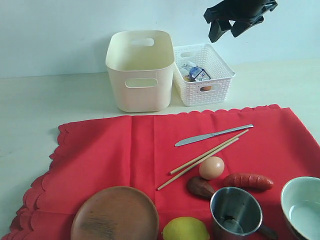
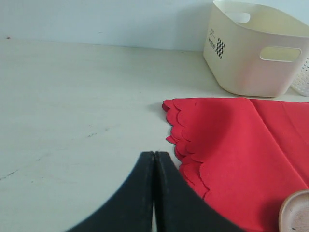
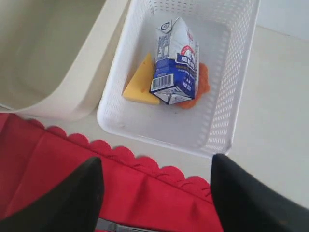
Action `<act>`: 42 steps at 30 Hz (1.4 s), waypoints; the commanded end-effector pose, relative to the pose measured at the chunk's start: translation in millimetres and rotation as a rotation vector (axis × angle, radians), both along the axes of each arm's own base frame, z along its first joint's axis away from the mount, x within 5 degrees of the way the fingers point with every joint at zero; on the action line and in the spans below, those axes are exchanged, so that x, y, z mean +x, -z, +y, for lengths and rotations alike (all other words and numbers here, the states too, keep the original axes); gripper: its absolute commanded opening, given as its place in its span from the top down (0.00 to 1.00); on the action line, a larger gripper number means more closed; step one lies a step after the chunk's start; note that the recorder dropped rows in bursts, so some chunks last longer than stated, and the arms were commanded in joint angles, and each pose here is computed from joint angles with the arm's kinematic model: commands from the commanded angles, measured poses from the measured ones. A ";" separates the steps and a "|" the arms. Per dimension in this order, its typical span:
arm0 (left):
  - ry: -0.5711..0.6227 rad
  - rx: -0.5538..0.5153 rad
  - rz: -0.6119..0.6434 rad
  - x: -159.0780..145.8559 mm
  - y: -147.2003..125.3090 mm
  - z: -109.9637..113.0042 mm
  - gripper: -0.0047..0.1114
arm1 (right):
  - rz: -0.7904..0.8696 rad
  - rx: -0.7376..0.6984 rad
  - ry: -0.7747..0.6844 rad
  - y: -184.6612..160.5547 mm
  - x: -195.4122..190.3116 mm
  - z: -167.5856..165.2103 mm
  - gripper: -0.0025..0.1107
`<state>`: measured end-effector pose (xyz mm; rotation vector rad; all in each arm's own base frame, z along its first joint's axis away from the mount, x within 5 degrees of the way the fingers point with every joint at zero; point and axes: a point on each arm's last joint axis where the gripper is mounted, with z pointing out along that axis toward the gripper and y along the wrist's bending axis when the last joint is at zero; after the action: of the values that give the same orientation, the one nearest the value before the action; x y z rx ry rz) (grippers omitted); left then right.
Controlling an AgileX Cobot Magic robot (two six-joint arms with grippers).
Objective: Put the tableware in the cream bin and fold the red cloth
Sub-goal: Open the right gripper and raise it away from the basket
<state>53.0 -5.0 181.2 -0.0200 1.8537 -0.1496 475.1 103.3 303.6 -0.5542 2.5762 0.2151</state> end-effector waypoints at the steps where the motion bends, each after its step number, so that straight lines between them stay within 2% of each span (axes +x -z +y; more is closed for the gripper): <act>1: -0.003 -0.001 -0.009 -0.1 0.3 0.2 0.96 | -0.021 -0.028 0.032 -13.7 -4.6 -5.7 0.44; 9: -0.003 -0.001 -0.009 -0.1 0.3 0.2 0.96 | -0.062 -0.046 0.059 -32.2 -11.8 -11.0 0.47; 16: -0.003 -0.001 -0.009 -0.1 0.3 0.2 0.96 | -0.002 -0.070 0.065 -25.4 -32.9 -25.5 0.48; 25: -0.003 -0.001 -0.009 -0.1 0.3 0.2 0.96 | -0.144 -0.011 0.097 -19.2 -62.5 -50.3 0.48; 33: -0.003 -0.001 -0.009 -0.1 0.3 0.2 0.96 | -0.185 0.027 0.082 -21.3 -62.4 -47.2 0.48; 42: -0.003 -0.001 -0.009 -0.1 0.3 0.2 0.96 | -0.221 -0.005 0.034 -21.6 -60.3 -47.2 0.48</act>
<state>53.0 -5.0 181.2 -0.0200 1.8537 -0.1496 415.4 57.4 322.6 -0.4772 2.3962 0.1428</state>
